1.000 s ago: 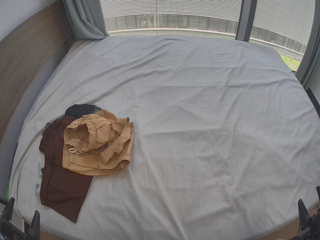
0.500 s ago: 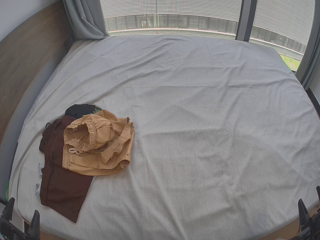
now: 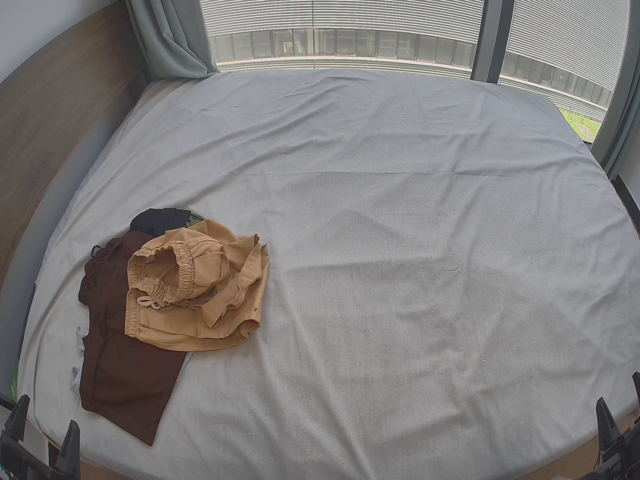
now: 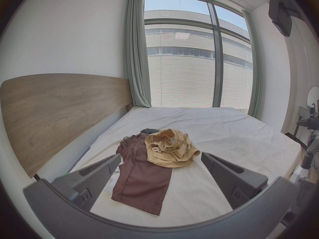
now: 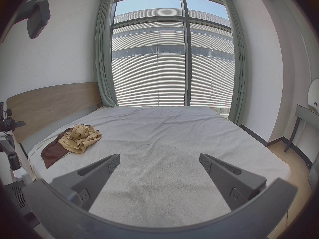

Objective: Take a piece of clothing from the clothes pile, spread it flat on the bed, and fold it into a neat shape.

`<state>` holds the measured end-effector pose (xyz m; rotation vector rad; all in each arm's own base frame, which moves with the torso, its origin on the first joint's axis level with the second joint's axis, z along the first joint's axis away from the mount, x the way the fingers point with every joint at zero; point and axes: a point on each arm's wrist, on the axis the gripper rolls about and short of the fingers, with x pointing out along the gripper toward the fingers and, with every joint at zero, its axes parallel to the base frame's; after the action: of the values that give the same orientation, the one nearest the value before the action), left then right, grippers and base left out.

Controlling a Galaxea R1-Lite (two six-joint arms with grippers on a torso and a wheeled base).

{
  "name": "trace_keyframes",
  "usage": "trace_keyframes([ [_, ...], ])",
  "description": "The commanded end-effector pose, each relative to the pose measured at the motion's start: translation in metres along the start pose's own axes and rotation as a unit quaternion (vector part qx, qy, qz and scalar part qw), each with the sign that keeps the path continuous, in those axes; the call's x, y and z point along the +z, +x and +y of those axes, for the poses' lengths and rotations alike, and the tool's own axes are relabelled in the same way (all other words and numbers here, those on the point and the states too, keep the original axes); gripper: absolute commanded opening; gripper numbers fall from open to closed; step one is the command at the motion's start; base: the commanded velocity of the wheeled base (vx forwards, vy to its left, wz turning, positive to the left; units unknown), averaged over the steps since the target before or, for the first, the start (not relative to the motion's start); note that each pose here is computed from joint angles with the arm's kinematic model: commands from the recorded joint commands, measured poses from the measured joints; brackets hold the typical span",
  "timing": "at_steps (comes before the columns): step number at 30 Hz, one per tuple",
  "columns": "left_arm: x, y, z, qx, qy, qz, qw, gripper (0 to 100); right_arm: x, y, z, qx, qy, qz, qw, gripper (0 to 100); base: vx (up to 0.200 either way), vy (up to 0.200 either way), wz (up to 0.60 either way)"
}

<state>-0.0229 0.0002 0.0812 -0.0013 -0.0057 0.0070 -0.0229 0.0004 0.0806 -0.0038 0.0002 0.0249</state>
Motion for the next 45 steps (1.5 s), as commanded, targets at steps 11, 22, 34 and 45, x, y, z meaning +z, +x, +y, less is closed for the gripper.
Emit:
trace_keyframes([
  [11, 0.010, -0.003, 0.000, 0.001, -0.003, -0.042, 0.9991, 100, -0.005, 0.000, 0.000, 0.001, 0.000, 0.001, 1.0000, 100, 0.000, 0.000, 0.00],
  [22, 0.034, -0.004, 0.000, -0.010, -0.002, -0.046, 0.9989, 100, -0.005, 0.000, 0.000, 0.001, 0.000, 0.001, 1.0000, 100, 0.000, 0.000, 0.00],
  [34, 0.048, 0.009, 0.000, -0.033, 0.001, 0.001, 0.9994, 100, -0.005, 0.000, 0.000, 0.001, -0.002, 0.001, 1.0000, 100, 0.000, 0.000, 0.00],
  [45, 0.061, 0.020, -0.001, -0.058, -0.011, 0.024, 0.9980, 100, -0.005, 0.000, 0.000, 0.001, -0.002, 0.001, 1.0000, 100, 0.000, 0.000, 0.00],
])
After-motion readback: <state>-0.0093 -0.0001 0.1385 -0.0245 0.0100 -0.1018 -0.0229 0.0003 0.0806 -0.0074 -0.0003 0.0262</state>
